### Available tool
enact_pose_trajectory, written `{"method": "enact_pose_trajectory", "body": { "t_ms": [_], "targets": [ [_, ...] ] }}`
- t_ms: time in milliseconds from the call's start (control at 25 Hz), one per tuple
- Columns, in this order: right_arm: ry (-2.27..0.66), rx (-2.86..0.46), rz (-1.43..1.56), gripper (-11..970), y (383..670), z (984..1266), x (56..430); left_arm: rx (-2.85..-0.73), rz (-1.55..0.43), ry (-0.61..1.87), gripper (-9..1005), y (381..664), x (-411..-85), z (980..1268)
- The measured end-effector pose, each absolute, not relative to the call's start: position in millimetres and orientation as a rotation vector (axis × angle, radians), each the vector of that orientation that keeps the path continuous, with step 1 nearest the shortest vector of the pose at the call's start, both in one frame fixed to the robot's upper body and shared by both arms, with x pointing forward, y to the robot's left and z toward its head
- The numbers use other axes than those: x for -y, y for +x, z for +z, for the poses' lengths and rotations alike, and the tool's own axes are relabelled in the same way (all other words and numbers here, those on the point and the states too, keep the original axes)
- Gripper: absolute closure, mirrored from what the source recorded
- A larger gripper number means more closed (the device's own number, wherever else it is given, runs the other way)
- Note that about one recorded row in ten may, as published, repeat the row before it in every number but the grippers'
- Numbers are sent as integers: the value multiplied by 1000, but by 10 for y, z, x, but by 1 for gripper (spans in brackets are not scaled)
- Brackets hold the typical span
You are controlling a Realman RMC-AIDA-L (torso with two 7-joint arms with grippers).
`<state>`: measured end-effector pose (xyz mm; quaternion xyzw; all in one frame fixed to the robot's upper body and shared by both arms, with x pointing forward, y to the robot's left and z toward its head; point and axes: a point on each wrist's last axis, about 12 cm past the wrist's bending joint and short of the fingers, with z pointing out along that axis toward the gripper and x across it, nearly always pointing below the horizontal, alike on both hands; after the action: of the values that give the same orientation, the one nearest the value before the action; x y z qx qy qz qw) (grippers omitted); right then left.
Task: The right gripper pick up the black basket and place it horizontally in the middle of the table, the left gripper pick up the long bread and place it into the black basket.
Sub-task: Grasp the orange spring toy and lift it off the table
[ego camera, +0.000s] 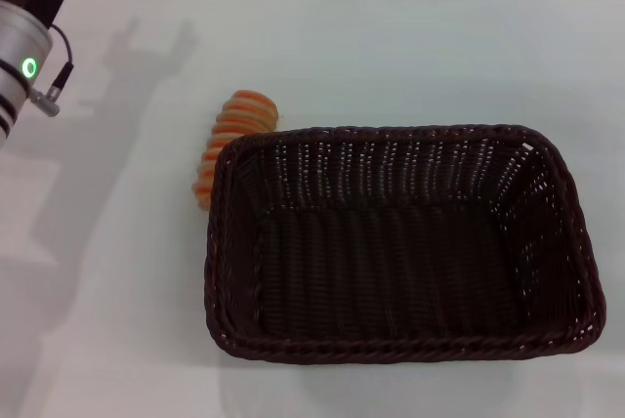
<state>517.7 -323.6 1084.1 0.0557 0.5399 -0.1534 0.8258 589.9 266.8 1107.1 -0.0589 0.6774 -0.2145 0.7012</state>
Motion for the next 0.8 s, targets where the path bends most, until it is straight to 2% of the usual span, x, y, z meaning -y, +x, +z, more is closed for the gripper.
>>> {"method": "enact_pose_trajectory", "body": {
  "t_ms": [400, 800],
  "targets": [
    [149, -1194, -338, 642, 5253, 10730, 3405, -1731, -411, -82, 159, 5987, -2432, 11340],
    [175, -1194, -370, 642, 5345, 10767, 3507, -2034, -315, 18, 160, 5904, -2134, 11684]
  ]
}}
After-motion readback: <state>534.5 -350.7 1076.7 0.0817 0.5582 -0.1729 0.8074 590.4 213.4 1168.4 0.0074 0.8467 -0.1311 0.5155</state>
